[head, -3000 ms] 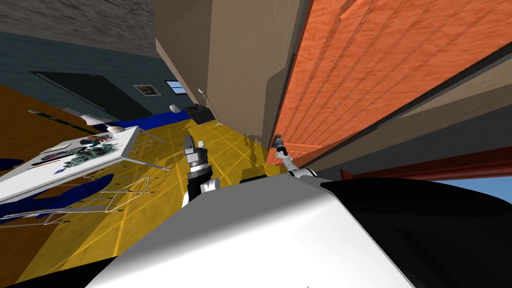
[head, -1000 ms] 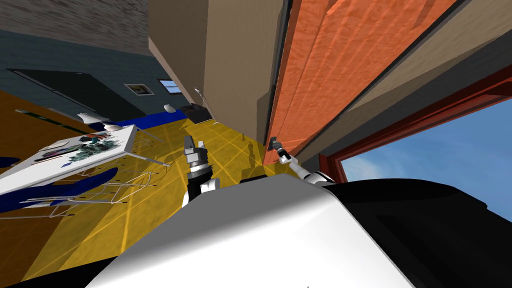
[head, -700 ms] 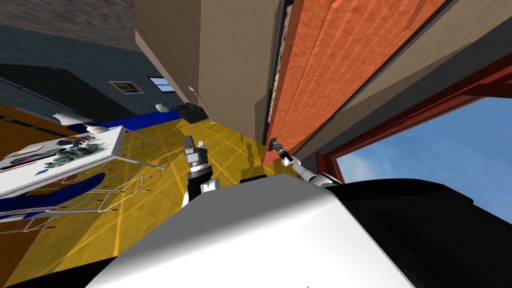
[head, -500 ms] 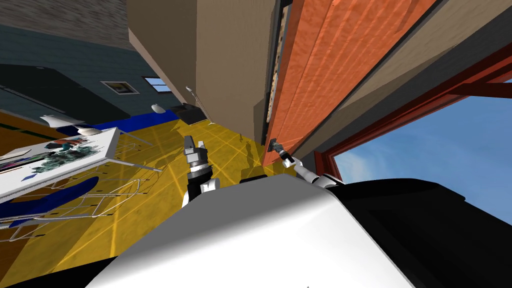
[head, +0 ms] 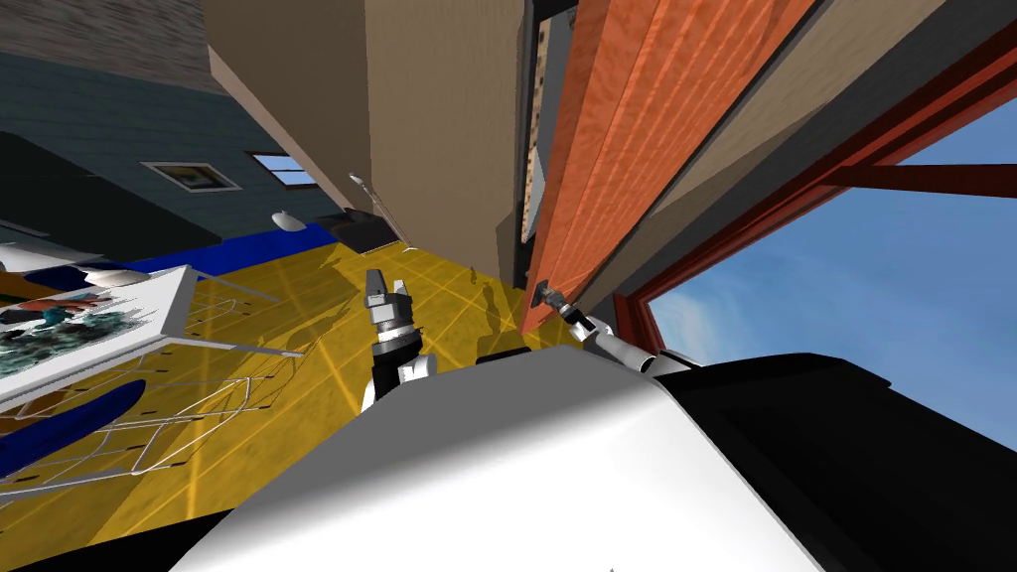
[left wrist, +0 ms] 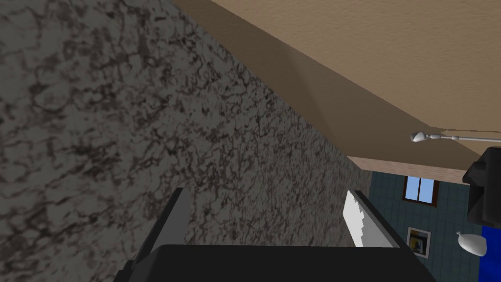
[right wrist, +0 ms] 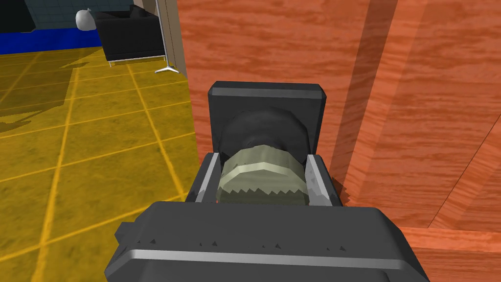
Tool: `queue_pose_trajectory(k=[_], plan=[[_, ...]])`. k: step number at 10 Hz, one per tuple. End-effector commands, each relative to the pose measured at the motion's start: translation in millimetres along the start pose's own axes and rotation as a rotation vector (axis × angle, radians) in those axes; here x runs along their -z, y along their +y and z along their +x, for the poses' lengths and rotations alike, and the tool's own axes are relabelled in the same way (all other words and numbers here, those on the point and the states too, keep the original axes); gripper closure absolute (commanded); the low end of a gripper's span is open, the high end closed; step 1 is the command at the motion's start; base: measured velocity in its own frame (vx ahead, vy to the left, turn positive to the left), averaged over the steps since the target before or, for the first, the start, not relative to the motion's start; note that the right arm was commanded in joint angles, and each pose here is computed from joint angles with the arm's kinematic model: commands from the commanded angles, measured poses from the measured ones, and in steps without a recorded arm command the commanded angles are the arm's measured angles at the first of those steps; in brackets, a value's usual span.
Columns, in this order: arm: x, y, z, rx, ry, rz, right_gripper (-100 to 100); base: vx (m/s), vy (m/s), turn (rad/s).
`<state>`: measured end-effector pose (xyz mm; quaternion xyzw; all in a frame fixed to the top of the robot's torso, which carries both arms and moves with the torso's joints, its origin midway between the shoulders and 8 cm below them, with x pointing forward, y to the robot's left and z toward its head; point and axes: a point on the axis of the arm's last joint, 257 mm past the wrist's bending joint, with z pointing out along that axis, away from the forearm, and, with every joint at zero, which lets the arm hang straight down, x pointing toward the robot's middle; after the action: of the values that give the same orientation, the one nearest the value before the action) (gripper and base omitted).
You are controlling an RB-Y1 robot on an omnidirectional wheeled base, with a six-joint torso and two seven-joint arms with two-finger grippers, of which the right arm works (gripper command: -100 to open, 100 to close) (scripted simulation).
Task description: Pull the door open
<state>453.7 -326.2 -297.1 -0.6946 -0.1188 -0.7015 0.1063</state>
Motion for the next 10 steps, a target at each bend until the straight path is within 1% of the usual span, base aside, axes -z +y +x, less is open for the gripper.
queue_pose_trajectory(k=[1, 2, 3, 4, 6, 7, 8, 9, 10], plan=[[10.7, -5.2, 2.4, -0.011, -0.001, 0.037, 100, -0.004, -0.021, -0.1], [14.9, -9.1, 1.6, -0.016, -0.004, 0.053, 100, -0.002, -0.021, -0.064], [12.3, -8.9, -0.2, -0.012, -0.007, 0.043, 100, -0.003, -0.008, -0.008], [21.3, -8.0, -4.0, -0.013, -0.009, 0.05, 100, 0.016, 0.026, 0.015], [33.7, -4.8, -7.8, -0.01, -0.009, 0.059, 100, 0.041, 0.05, -0.009], [42.4, -2.8, -10.2, -0.009, -0.009, 0.065, 100, 0.056, 0.046, -0.013], [42.4, -2.9, -9.9, -0.009, -0.008, 0.065, 100, 0.038, 0.034, -0.012], [52.2, -1.0, -11.8, -0.007, -0.006, 0.073, 100, 0.036, 0.03, 0.009], [63.1, 2.2, -16.7, -0.004, -0.016, 0.078, 100, 0.049, 0.037, 0.005]])
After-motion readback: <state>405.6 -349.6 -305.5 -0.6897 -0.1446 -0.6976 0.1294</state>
